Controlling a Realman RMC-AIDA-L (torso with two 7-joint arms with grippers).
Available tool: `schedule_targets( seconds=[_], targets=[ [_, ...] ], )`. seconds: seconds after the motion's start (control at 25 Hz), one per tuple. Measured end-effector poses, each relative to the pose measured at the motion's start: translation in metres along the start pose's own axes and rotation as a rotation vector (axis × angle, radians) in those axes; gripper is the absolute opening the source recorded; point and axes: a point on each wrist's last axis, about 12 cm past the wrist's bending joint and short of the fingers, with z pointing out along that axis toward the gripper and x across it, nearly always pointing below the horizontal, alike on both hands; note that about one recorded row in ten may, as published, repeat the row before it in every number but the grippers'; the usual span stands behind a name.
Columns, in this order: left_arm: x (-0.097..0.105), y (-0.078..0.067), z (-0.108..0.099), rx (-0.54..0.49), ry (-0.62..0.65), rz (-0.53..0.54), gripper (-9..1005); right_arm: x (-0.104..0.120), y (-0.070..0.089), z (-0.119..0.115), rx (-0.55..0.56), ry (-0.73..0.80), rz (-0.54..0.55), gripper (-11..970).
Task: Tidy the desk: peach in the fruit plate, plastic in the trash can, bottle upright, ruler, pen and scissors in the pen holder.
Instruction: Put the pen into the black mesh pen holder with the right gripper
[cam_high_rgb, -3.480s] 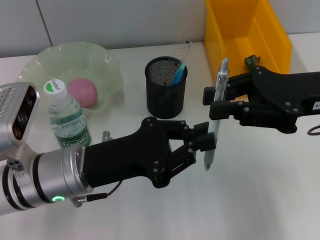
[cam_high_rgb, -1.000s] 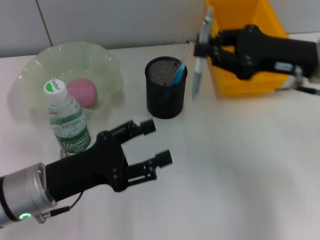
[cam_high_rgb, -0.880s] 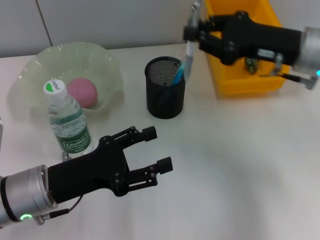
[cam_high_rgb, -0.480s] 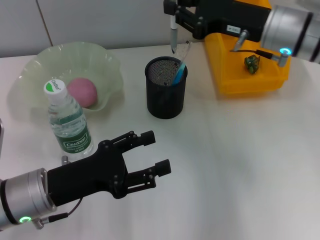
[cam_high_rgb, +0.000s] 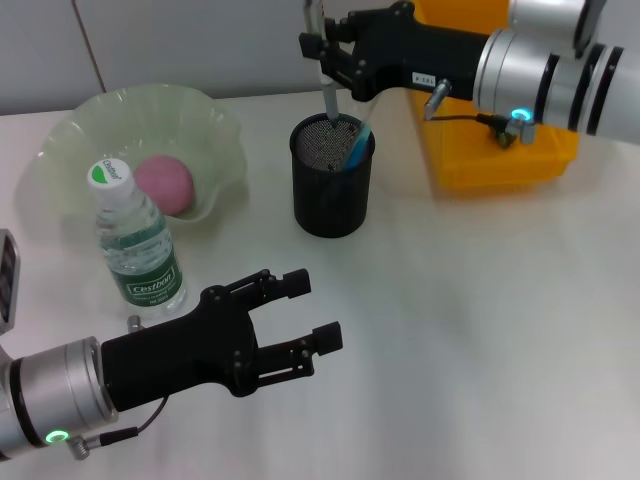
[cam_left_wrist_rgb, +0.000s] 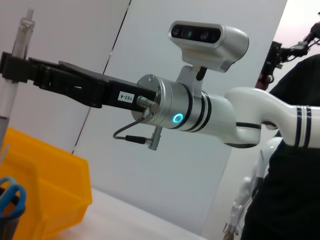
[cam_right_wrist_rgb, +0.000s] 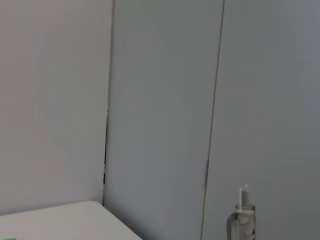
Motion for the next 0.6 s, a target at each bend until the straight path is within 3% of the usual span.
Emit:
schedule_targets(
  seconds=[0.6],
  targets=[
    [0.002,0.003,-0.001,-0.013,0.035,-0.002,814,0.022,0.002,0.008,0.033,0.063,0.106,169]
  ],
)
